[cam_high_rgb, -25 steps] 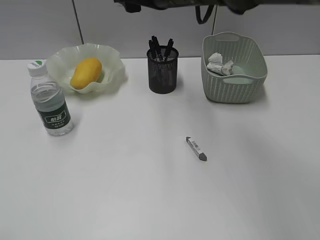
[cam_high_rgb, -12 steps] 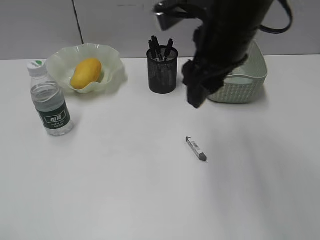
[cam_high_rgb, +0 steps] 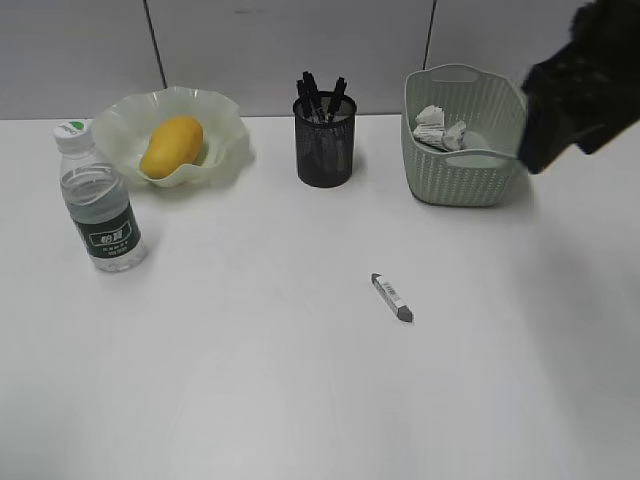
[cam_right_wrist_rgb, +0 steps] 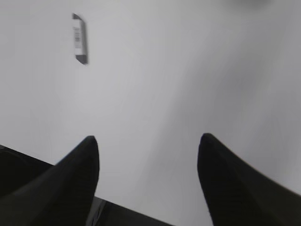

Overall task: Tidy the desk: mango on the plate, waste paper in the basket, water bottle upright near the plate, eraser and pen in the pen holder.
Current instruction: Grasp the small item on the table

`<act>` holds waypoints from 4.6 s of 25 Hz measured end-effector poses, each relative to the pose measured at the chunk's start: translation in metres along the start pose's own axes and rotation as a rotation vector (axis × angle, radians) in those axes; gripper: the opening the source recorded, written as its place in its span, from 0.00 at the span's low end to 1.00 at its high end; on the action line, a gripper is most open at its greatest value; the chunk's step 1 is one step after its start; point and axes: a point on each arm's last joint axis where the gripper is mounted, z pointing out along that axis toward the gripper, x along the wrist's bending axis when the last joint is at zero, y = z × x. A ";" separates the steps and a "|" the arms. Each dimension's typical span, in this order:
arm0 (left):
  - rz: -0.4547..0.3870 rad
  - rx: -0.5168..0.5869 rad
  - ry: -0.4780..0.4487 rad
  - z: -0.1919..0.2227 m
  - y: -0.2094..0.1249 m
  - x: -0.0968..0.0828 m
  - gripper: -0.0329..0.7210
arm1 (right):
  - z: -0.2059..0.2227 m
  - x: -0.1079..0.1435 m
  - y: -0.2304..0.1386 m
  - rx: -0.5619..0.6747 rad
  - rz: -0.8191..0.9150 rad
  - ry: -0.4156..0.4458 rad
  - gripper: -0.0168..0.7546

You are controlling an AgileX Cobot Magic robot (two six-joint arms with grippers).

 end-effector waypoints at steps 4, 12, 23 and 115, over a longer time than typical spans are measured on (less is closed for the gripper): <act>0.181 0.065 -0.074 0.026 0.040 -0.010 0.47 | -0.018 -0.021 -0.046 0.001 0.083 -0.046 0.69; 0.436 0.209 -0.178 0.114 0.144 -0.037 0.47 | -0.038 0.001 -0.139 -0.055 0.106 -0.049 0.68; 1.000 0.305 -0.516 0.226 0.202 -0.122 0.47 | -0.026 0.024 -0.231 -0.146 0.084 -0.066 0.68; 1.621 0.023 -0.907 0.392 0.097 -0.249 0.20 | -0.030 0.032 -0.267 -0.467 0.104 -0.149 0.58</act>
